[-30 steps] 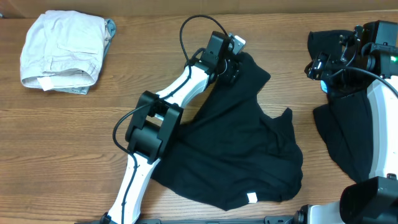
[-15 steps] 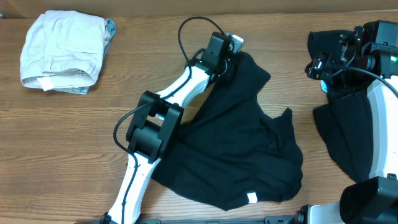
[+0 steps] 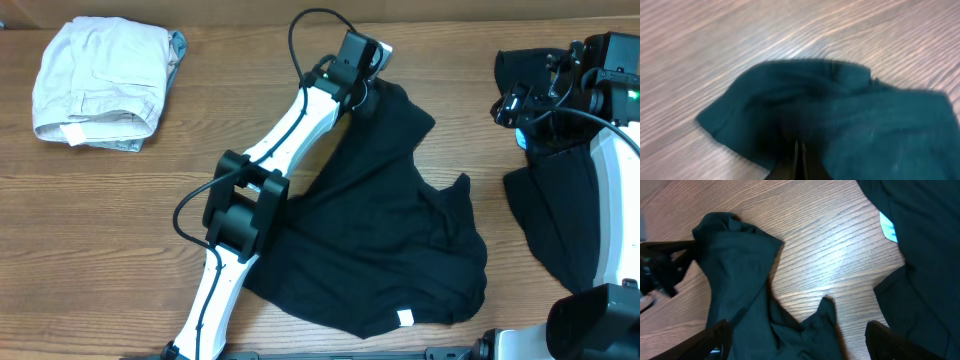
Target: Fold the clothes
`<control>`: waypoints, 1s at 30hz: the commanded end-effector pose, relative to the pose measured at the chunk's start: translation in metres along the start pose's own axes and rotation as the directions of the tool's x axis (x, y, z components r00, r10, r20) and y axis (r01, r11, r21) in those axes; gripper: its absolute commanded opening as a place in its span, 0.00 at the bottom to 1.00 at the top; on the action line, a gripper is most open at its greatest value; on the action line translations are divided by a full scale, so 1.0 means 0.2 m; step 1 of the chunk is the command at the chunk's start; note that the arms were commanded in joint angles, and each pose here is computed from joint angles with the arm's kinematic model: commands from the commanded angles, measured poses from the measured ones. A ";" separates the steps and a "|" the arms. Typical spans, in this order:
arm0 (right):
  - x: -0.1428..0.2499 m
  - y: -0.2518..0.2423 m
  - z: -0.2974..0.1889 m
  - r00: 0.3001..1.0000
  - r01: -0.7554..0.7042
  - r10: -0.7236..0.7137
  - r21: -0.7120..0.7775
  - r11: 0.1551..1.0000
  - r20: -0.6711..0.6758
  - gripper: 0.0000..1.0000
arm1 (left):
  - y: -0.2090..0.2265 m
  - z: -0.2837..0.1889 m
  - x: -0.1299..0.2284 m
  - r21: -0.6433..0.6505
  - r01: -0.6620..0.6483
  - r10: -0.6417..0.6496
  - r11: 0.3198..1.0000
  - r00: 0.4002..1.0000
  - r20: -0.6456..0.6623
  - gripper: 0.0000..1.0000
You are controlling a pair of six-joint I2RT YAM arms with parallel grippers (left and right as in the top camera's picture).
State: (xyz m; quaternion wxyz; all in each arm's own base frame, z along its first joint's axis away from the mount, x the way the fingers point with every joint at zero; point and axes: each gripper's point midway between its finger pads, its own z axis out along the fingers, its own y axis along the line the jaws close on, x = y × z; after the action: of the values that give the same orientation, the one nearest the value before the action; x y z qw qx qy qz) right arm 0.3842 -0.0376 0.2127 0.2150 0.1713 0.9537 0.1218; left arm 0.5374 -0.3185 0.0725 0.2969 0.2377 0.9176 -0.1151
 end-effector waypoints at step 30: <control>0.93 0.04 0.53 0.884 0.121 -0.115 -0.017 0.993 -0.454 0.89 | 0.91 -1.71 -0.16 -0.400 0.437 -0.379 0.805 0.899 0.219 0.04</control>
State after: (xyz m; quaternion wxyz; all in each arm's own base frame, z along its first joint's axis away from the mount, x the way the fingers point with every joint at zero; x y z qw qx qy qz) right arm 0.2868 0.0534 0.0659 0.0057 0.0854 0.9865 0.1395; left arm 0.4837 -0.0687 0.3487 0.3632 -0.0125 0.9316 -0.0023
